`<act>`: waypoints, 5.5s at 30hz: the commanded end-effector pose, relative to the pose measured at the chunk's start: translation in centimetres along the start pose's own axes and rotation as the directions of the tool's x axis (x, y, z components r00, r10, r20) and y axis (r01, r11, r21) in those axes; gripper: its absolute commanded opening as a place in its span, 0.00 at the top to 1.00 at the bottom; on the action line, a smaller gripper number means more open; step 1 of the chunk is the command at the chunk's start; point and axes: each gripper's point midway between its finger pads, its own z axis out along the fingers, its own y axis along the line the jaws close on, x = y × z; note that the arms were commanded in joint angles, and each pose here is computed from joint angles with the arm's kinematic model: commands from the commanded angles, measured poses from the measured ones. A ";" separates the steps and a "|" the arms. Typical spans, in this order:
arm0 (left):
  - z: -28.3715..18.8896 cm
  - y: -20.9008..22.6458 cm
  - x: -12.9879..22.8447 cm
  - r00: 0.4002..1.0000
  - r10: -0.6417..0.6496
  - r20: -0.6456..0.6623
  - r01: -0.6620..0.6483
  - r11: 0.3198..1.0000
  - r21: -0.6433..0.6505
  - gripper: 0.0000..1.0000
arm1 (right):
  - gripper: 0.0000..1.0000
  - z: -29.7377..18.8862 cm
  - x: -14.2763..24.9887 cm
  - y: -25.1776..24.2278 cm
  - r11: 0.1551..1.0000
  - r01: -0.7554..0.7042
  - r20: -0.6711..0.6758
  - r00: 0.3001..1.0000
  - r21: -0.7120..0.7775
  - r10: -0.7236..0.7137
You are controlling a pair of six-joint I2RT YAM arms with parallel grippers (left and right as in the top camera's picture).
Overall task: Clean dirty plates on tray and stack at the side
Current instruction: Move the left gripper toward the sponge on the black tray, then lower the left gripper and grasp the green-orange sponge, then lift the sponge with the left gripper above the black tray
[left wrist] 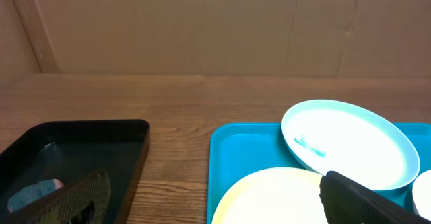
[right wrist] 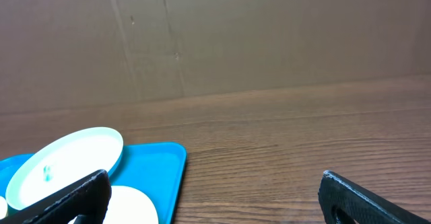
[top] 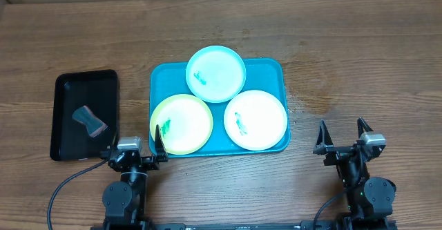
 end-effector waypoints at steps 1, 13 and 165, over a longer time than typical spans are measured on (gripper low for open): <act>0.0 -0.3 0.1 1.000 0.009 0.002 -0.009 1.000 0.015 0.00 | 0.00 0.0 0.2 -0.1 1.000 -0.004 0.003 1.000 0.005 0.004; 0.0 -0.3 0.1 1.000 0.009 0.002 -0.009 1.000 0.015 0.01 | 0.00 0.0 0.2 -0.1 1.000 -0.004 0.003 1.000 0.005 0.004; 12.8 19.9 16.8 0.369 -0.563 -0.740 0.026 0.802 -0.597 0.82 | 0.00 0.0 0.2 -0.1 1.000 -0.004 0.003 1.000 0.005 0.004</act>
